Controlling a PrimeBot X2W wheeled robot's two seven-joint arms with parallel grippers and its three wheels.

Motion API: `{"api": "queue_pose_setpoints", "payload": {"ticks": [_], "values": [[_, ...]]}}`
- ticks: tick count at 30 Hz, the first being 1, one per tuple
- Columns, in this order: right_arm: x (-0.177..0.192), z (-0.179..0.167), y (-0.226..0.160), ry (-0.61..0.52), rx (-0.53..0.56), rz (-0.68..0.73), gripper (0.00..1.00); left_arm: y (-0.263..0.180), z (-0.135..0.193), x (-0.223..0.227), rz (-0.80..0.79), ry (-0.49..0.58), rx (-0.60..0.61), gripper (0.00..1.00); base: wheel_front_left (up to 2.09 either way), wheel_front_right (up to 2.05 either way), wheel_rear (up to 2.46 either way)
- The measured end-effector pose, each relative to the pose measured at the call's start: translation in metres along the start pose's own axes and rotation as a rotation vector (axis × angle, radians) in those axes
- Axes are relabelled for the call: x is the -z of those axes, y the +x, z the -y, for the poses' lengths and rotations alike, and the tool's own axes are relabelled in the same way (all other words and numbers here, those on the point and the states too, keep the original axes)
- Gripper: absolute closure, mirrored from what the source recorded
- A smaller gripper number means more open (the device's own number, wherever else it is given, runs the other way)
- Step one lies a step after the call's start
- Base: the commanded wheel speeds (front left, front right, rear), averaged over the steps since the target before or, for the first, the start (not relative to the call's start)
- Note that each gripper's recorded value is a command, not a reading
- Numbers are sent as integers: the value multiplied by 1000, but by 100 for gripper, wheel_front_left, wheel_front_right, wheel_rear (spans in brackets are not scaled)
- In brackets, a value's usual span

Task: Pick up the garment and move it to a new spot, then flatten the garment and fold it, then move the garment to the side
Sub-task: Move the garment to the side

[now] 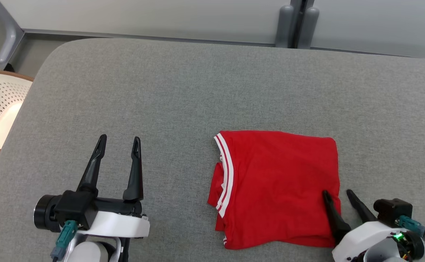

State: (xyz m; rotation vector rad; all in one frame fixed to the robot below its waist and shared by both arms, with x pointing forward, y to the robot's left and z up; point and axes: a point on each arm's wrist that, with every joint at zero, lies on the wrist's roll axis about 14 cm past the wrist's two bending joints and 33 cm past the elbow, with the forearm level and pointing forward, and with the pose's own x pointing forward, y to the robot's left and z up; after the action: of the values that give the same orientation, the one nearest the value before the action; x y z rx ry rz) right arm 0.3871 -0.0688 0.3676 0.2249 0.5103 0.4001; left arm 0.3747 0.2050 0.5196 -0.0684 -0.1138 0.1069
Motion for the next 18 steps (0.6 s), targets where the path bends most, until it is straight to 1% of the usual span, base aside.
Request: {"api": "queue_pose_setpoints", "payload": {"ticks": [3, 4, 5, 11, 14, 18], "values": [[8, -4, 11, 17, -12, -33, 0, 3, -4, 0, 1, 6, -16, 0, 0, 0, 0], [8, -4, 11, 17, -12, -33, 62, 3, -4, 0, 1, 6, -16, 0, 0, 0, 0], [9, -5, 13, 20, -14, -39, 100, 3, -5, 1, 0, 8, -18, 0, 0, 0, 0], [9, -8, 15, 8, -35, -45, 100, 9, -1, 3, 1, 27, 9, 0, 0, 0, 0], [5, -8, 12, -15, -47, -30, 100, 16, 6, 3, 7, 30, 39, 0, 0, 0, 0], [-7, 4, 5, -47, -34, 11, 100, 30, 22, 4, 20, 28, 93, 0, 0, 0, 0]]}}
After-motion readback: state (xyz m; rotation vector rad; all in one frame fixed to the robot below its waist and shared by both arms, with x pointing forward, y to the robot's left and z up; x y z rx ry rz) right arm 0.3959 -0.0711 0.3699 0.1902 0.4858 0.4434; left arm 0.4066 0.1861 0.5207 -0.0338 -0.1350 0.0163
